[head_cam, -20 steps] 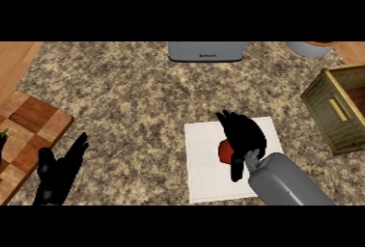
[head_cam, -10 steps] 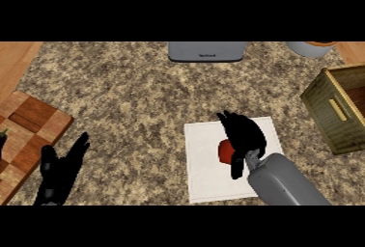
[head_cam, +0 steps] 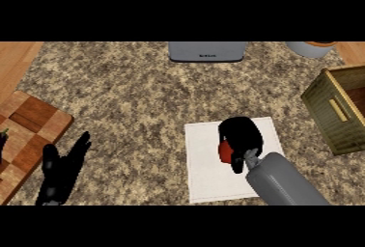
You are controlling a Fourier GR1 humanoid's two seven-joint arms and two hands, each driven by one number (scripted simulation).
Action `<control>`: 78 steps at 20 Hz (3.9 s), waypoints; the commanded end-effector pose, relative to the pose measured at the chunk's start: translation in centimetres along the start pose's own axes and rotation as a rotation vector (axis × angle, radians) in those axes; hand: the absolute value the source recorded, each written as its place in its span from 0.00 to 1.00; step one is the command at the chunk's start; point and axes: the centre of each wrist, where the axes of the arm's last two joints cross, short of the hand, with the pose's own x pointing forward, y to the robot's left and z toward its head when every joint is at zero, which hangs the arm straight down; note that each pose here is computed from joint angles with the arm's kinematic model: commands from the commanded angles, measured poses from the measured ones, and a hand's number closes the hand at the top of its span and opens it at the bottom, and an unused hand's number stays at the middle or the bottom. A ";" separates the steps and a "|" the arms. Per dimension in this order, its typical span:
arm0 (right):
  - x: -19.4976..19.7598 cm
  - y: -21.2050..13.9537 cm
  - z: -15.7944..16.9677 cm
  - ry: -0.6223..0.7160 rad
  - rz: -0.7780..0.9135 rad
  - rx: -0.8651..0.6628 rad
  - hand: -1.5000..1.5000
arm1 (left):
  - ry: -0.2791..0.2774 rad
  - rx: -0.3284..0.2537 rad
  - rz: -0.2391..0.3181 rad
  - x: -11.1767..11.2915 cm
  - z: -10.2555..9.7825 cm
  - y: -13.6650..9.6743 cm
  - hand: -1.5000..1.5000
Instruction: Pick the bell pepper from the placemat and place it in the basket
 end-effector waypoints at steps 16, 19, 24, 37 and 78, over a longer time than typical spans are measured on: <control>-8.2 -0.9 19.1 -0.219 -0.062 -0.306 1.00 | 0.090 0.047 0.049 -2.4 1.6 1.2 0.50; -7.2 -1.1 18.9 -0.279 -0.527 -0.402 1.00 | 0.091 0.073 0.062 -3.2 2.0 1.7 0.50; -7.9 -4.7 24.3 -0.359 -0.722 -0.654 1.00 | 0.083 0.062 0.044 -3.4 2.2 0.8 0.50; -16.2 -14.2 26.9 -0.132 -0.837 -0.882 1.00 | 0.056 0.050 0.030 -1.0 0.7 1.1 0.50; -36.4 -18.6 16.0 0.218 -0.812 -0.782 1.00 | 0.055 -0.013 -0.001 -1.0 -0.6 -2.1 0.50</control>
